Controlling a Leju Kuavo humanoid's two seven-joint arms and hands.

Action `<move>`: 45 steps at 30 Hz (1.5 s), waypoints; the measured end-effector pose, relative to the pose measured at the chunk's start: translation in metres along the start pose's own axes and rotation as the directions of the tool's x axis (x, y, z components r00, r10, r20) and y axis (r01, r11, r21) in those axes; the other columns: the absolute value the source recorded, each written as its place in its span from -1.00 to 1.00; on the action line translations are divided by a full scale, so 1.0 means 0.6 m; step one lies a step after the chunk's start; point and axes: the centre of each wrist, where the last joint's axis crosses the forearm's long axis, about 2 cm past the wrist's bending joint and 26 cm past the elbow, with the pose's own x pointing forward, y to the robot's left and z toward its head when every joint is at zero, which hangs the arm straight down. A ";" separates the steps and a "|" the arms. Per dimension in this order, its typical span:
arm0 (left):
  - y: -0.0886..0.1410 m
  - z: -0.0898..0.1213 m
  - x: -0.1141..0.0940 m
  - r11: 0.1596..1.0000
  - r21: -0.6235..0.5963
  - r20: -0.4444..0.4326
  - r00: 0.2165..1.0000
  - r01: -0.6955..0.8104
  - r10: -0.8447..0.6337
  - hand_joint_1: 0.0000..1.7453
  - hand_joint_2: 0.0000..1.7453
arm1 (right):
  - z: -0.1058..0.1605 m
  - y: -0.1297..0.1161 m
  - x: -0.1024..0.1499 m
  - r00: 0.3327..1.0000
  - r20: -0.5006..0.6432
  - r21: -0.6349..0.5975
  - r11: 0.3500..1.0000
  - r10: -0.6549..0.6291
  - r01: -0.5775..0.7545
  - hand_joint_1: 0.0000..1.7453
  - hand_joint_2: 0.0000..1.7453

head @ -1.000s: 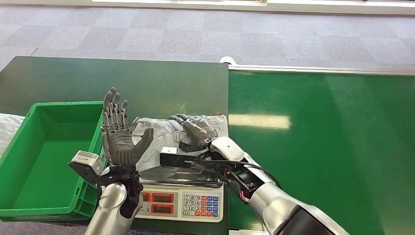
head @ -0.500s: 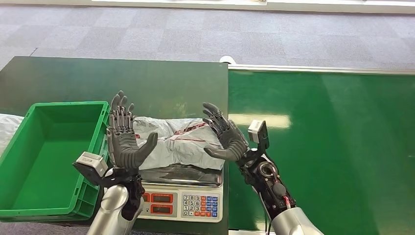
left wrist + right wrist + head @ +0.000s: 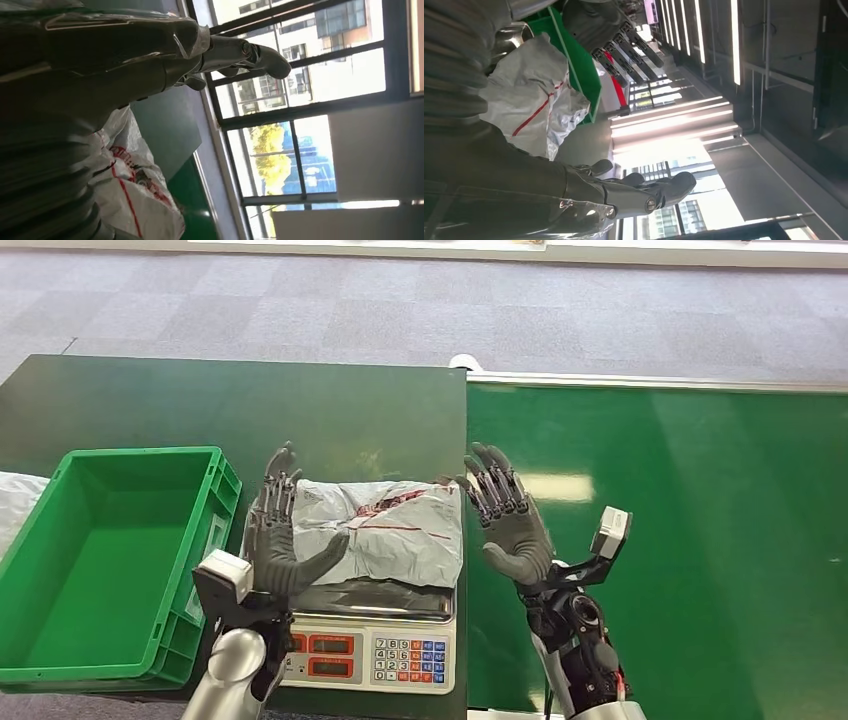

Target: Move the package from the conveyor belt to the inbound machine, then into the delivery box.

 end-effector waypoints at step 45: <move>-0.042 -0.006 -0.080 0.692 -0.578 -0.232 0.726 0.432 -0.647 0.30 1.00 | 0.093 -0.006 0.017 0.995 0.018 -0.197 0.976 0.101 -0.096 -1.00 1.00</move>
